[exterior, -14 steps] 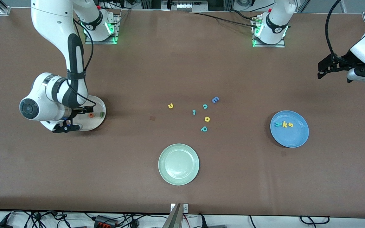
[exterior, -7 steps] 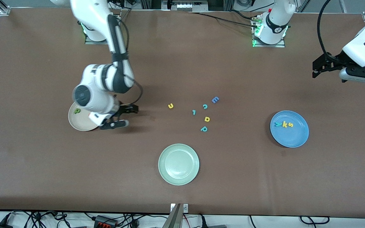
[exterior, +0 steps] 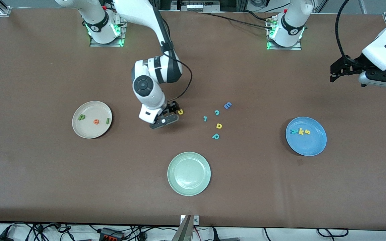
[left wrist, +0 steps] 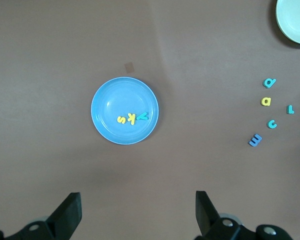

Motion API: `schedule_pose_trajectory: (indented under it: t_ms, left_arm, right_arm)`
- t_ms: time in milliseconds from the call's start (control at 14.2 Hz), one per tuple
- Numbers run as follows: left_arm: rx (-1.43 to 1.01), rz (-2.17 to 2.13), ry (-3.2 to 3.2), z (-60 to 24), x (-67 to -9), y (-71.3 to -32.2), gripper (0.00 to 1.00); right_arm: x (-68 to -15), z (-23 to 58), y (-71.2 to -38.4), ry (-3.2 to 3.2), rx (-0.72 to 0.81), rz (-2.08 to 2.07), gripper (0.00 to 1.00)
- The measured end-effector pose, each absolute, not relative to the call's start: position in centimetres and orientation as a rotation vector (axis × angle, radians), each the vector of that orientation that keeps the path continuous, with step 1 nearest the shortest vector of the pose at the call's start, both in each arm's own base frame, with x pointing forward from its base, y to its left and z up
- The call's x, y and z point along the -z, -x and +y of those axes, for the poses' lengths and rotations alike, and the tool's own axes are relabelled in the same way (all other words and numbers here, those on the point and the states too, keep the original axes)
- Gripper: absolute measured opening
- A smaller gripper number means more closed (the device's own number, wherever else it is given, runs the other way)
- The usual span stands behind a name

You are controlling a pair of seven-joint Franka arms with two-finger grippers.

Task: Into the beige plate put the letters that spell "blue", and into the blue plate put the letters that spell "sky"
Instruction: 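Reach the right gripper to the yellow n and grasp it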

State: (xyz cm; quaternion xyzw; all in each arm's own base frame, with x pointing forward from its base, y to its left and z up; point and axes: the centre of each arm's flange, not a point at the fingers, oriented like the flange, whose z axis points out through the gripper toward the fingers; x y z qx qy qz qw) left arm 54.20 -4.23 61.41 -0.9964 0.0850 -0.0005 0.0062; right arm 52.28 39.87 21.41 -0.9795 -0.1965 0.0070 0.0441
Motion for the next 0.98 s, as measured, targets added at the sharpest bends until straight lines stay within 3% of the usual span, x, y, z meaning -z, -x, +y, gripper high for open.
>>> schedule_pose_trajectory:
  t_ms: [421,561,982]
  left_arm:
    - [-0.005,0.261,3.120,-4.1,-60.9,-54.9,1.00]
    - [-0.003,0.250,3.121,-3.8,-60.8,-55.4,1.00]
    - [-0.007,0.237,3.123,-3.4,-60.6,-55.8,1.00]
  right_arm:
    - [-18.7,43.0,-50.1,2.991,0.025,-0.701,0.96]
    - [-18.3,43.7,-49.9,2.990,0.035,-0.723,0.86]
    - [-18.5,44.4,-49.7,2.985,0.046,-0.770,0.73]
